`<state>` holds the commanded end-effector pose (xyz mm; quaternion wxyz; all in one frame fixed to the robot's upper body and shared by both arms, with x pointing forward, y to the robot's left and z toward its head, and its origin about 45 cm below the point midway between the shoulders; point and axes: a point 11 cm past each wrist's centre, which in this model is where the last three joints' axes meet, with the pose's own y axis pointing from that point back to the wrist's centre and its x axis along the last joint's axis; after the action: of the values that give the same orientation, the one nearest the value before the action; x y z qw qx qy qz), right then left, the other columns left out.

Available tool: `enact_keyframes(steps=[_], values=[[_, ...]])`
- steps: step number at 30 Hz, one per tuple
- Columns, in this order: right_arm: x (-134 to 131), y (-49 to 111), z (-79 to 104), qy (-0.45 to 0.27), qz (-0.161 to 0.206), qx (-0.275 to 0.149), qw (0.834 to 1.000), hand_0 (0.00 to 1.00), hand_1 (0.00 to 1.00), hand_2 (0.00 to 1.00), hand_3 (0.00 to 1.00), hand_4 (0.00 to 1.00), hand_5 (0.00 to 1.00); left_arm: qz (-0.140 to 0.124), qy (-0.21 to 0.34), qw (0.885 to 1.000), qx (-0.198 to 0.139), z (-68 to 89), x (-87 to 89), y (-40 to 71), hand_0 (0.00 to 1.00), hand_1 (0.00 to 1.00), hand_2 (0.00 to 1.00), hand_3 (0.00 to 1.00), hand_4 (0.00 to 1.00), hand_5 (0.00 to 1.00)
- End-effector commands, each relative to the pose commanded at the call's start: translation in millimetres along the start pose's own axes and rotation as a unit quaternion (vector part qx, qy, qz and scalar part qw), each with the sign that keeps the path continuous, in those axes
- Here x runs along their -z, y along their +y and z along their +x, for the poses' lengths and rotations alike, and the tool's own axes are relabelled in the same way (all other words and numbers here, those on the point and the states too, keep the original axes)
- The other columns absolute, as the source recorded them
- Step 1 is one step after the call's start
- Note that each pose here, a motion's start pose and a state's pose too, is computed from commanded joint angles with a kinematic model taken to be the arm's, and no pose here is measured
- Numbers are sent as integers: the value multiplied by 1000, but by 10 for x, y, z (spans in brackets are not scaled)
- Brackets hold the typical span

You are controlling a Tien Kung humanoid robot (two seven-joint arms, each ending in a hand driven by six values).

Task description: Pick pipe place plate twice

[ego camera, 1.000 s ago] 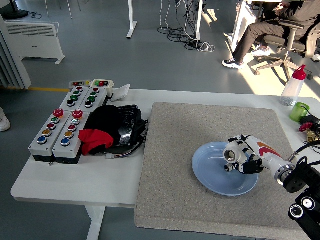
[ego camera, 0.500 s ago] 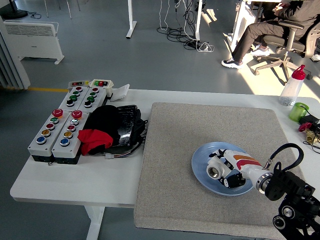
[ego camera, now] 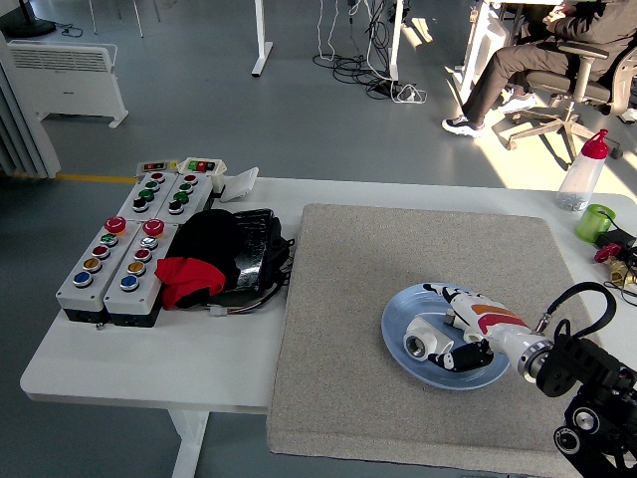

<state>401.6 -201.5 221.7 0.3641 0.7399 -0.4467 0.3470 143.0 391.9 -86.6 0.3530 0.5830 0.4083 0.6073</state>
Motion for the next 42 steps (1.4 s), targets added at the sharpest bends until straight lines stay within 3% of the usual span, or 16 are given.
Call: enact_keyframes(steps=[3, 4, 9, 10, 13, 15, 16, 21, 22, 23, 30, 33, 34, 39, 40, 42], values=[[2, 41, 144, -63, 20, -48, 997, 998, 945, 998, 998, 852, 334, 1, -1, 1000, 0, 2, 13, -5, 583, 576, 580, 467, 409, 998], [-4, 55, 188, -86, 28, -65, 994, 907, 854, 914, 865, 603, 205, 2, -1, 1000, 0, 2, 18, -6, 582, 577, 579, 465, 409, 998], [-94, 139, 398, -209, 50, -147, 966, 907, 854, 914, 865, 603, 205, 2, -2, 1000, 0, 3, 19, -7, 582, 577, 579, 465, 409, 998], [-112, 159, 446, -229, 56, -164, 958, 752, 718, 726, 707, 422, 250, 2, -2, 1000, 0, 2, 19, -7, 582, 576, 580, 464, 408, 998], [-179, 284, 630, -301, 83, -203, 928, 752, 718, 726, 707, 422, 250, 1, -2, 1000, 0, 1, 15, -6, 582, 576, 580, 464, 408, 998], [-227, 332, 707, -347, 87, -207, 911, 752, 718, 726, 707, 422, 250, 1, -1, 1000, 1, 1, 14, -6, 582, 576, 580, 464, 408, 998], [-254, 355, 739, -372, 86, -203, 902, 744, 705, 698, 672, 412, 417, 1, -1, 1000, 1, 1, 13, -6, 582, 576, 579, 464, 407, 998], [-344, 457, 806, -481, 85, -163, 857, 744, 705, 698, 672, 412, 417, 1, -2, 1000, 1, 1, 13, -5, 582, 576, 579, 464, 407, 998], [-346, 460, 806, -499, 87, -158, 848, 742, 705, 701, 685, 447, 625, 1, -2, 1000, 1, 1, 13, -6, 582, 576, 580, 464, 407, 998], [-348, 487, 824, -515, 91, -153, 839, 742, 705, 701, 685, 447, 625, 1, -3, 1000, 1, 0, 12, -5, 582, 576, 580, 464, 407, 998], [-367, 644, 1004, -633, 140, -151, 747, 748, 711, 728, 700, 468, 660, 0, -2, 1000, 1, 0, 6, -4, 582, 576, 580, 465, 406, 998], [-434, 700, 1057, -681, 154, -162, 697, 748, 711, 728, 700, 468, 660, -1, -2, 1000, 1, 1, 3, -3, 582, 576, 580, 465, 406, 998], [-468, 720, 1069, -697, 156, -167, 679, 777, 743, 785, 734, 476, 652, -1, -2, 1000, 1, 0, 2, -3, 582, 576, 580, 465, 407, 998], [-653, 796, 1079, -768, 162, -191, 589, 777, 743, 785, 734, 476, 652, -1, -3, 1000, 1, 0, -1, -2, 582, 576, 580, 465, 407, 998], [-707, 815, 1078, -783, 160, -199, 568, 840, 777, 844, 774, 480, 645, -2, -3, 1000, 1, 0, -3, -2, 582, 576, 580, 465, 406, 998], [-799, 848, 1076, -801, 156, -212, 537, 840, 777, 844, 774, 480, 645, -2, -3, 1000, 1, 0, -5, -2, 582, 576, 580, 465, 406, 998]])
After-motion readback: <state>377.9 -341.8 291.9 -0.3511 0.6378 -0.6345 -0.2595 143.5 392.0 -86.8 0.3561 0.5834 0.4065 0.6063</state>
